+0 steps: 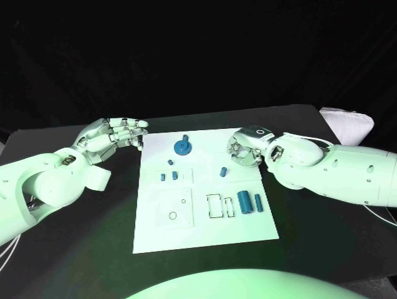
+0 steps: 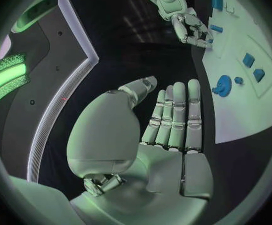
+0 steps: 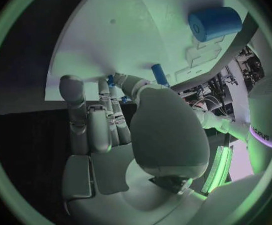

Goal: Assemble the parts on the task board

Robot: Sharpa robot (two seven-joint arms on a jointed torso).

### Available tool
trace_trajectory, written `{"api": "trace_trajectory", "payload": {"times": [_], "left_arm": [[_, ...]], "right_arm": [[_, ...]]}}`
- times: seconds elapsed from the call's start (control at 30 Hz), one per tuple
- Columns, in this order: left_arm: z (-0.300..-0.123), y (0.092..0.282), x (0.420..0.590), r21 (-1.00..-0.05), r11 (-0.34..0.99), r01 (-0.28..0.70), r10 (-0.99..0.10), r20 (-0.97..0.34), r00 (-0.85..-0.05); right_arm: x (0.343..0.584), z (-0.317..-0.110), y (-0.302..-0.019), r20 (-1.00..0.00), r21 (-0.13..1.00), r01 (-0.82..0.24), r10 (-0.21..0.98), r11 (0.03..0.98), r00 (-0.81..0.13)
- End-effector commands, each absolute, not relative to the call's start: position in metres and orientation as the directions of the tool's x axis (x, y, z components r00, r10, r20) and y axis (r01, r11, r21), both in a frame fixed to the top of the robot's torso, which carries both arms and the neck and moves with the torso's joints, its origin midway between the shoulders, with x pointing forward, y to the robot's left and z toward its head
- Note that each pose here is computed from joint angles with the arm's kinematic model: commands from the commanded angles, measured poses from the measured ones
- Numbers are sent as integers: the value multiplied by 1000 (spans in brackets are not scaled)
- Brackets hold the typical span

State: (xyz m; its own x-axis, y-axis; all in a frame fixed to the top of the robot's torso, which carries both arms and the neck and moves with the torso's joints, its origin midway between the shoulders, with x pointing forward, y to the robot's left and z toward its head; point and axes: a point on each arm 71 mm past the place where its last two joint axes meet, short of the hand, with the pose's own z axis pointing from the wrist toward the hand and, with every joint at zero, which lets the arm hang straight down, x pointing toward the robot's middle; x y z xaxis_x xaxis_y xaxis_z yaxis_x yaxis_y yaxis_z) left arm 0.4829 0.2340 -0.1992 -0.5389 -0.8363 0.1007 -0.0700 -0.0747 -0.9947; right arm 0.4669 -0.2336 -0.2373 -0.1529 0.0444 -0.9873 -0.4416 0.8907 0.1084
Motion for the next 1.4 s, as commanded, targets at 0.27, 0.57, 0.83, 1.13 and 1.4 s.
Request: {"api": "trace_trajectory", "payload": {"times": [0.27, 0.57, 0.83, 1.13, 1.4], "left_arm": [[-198, 232, 482, -994, -90, -69, -823, 113, -556], [-198, 233, 481, -994, -82, -70, -822, 107, -559], [-199, 235, 481, -994, -80, -71, -823, 106, -558], [-200, 237, 482, -994, -77, -73, -827, 104, -552], [-201, 238, 483, -994, -75, -75, -829, 104, -549]], "right_arm": [[464, -253, -228, -980, 55, -443, -37, 895, -195], [462, -253, -226, -985, 35, -445, -44, 895, -167], [459, -247, -223, -994, 47, -450, -1, 892, -106], [455, -234, -224, -997, 74, -458, 60, 886, -46], [451, -215, -226, -993, 115, -466, 119, 877, -20]]}}
